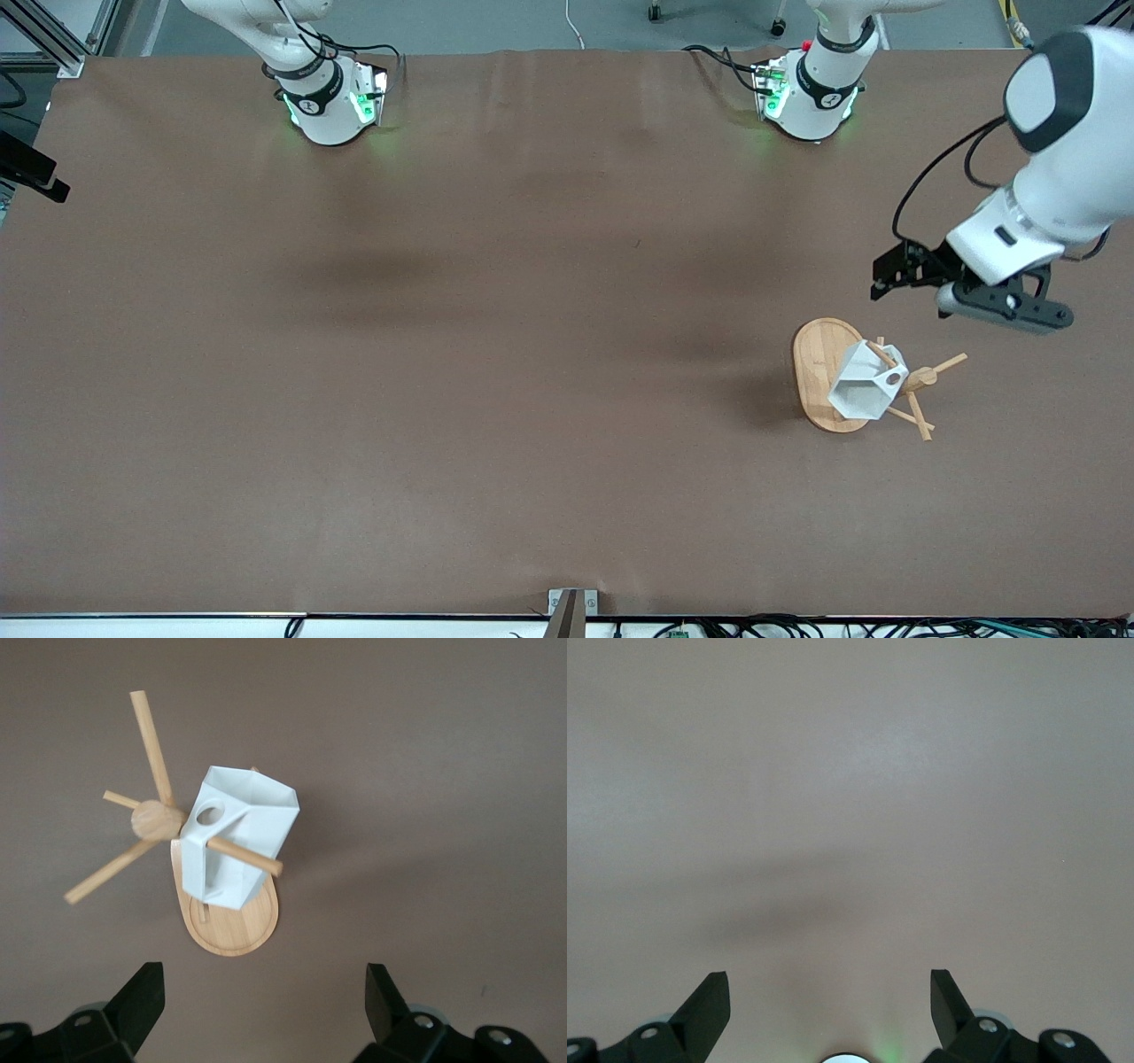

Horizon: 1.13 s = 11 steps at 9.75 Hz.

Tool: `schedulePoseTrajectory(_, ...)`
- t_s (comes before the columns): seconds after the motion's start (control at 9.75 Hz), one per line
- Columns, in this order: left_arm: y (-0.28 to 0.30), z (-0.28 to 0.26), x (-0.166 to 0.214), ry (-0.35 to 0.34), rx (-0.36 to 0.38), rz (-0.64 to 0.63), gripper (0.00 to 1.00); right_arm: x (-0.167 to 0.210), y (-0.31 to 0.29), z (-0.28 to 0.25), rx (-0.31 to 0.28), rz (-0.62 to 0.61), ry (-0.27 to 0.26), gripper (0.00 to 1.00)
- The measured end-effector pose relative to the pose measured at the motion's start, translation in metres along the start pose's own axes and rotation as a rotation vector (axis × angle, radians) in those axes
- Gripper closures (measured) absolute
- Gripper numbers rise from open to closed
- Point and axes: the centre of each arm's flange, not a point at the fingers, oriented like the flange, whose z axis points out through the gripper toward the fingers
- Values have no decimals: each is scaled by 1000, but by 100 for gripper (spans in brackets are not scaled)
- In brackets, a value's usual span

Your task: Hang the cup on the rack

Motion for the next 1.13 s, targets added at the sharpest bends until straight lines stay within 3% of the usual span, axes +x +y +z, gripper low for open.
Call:
schedulePoseTrajectory(0.41, -7, -77, -45, -29, 4, -46, 0, 1, -1, -1, 0, -1, 13, 0)
schedulePoseTrajectory(0.62, 10, -107, -58, -52, 90, -77, 0, 1, -1, -1, 0, -2, 13, 0)
schedulePoseTrajectory(0.82, 31, -127, -54, -50, 143, -82, 0, 1, -1, -1, 0, -2, 13, 0)
schedulePoseTrajectory(1.13, 31, -128, -39, -72, 140, -165, 0, 1, -1, -1, 0, -4, 14, 0)
